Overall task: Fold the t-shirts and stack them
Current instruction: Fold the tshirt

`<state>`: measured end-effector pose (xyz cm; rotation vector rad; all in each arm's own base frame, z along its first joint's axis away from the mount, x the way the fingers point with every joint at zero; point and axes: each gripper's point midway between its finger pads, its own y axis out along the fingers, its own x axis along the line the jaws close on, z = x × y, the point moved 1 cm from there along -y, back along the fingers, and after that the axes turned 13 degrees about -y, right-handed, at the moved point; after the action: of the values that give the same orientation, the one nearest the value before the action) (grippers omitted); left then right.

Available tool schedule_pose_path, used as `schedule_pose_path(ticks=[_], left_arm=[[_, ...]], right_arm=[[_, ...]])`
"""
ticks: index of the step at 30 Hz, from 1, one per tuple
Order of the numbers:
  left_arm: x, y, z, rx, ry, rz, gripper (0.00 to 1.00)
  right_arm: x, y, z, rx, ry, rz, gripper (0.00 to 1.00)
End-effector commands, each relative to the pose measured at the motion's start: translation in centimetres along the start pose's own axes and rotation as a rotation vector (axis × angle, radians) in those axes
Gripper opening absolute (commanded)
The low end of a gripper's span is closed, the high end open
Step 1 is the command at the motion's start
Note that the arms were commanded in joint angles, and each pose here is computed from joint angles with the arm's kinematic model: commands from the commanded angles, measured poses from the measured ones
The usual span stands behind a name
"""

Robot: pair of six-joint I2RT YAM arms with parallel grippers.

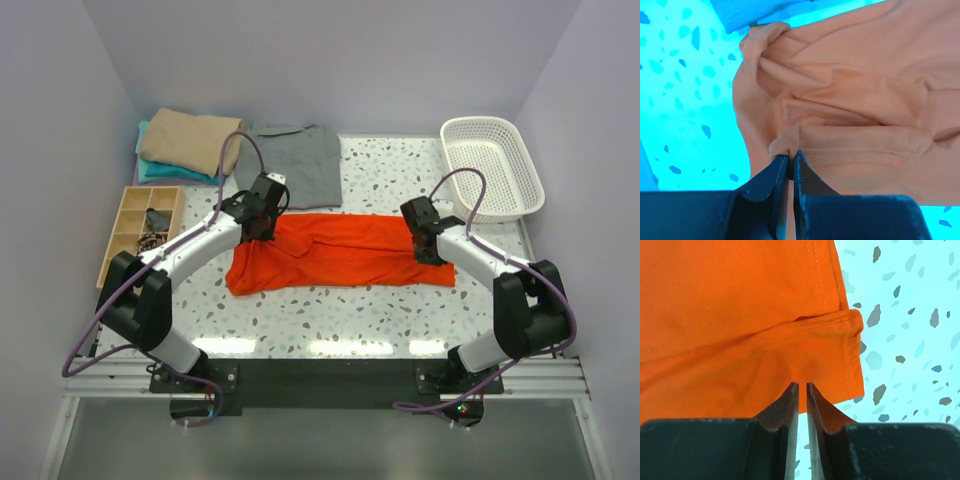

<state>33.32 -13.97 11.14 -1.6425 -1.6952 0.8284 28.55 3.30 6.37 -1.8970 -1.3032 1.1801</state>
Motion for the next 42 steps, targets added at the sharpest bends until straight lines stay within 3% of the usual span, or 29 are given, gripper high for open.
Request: schedule_pose_path(ticks=[1, 6, 8, 9, 10, 12, 16, 20, 22, 24, 28, 35, 42], left_arm=[[1.4, 0.0, -1.1, -0.033, 0.042, -0.069, 0.08], [2.0, 1.0, -1.2, -0.036, 0.041, -0.126, 0.08], [1.9, 1.2, -1.5, -0.054, 0.033, -0.123, 0.13], [2.0, 1.3, -1.6, -0.06, 0.034, -0.13, 0.31], [2.0, 1.5, -1.8, -0.061, 0.033, -0.138, 0.42], [2.2, 1.8, -2.0, -0.057, 0.034, -0.167, 0.6], [2.8, 1.3, -3.2, -0.087, 0.023, -0.222, 0.76], [2.1, -0.5, -4.7, -0.137, -0.008, -0.151, 0.79], [-0.1, -1.0, -4.5, -0.12, -0.028, -0.011, 0.79], [-2.6, -1.1, -3.4, -0.073, -0.057, 0.139, 0.8], [-5.4, 0.7, -0.8, -0.018, -0.125, 0.294, 0.8], [-6.8, 4.1, 1.3, 0.049, -0.18, 0.308, 0.8], [-5.8, 7.0, 2.2, 0.082, -0.211, 0.21, 0.8]], right_arm=[[-1.1, -0.1, -0.2, 0.001, -0.02, 0.051, 0.13], [-1.6, 0.2, -0.3, 0.001, -0.024, 0.093, 0.11], [-1.6, 0.4, -0.5, -0.009, -0.022, 0.098, 0.12], [-1.8, 0.4, -0.5, -0.012, -0.022, 0.112, 0.12], [-1.7, 0.6, -0.6, -0.012, -0.025, 0.118, 0.25], [-1.7, 0.6, -1.2, -0.021, -0.02, 0.121, 0.32], [-1.3, -0.1, -2.8, -0.078, -0.006, 0.087, 0.37], [-0.3, -1.6, -5.6, -0.161, -0.007, -0.012, 0.4], [0.1, -1.7, -6.6, -0.187, -0.003, -0.032, 0.43], [1.4, -1.2, -7.5, -0.188, -0.044, -0.076, 0.5], [3.7, 0.8, -8.7, -0.135, -0.11, -0.109, 0.49], [5.9, 3.3, -9.5, -0.082, -0.126, -0.144, 0.48], [4.4, 3.8, -5.8, 0.022, -0.114, -0.117, 0.48]])
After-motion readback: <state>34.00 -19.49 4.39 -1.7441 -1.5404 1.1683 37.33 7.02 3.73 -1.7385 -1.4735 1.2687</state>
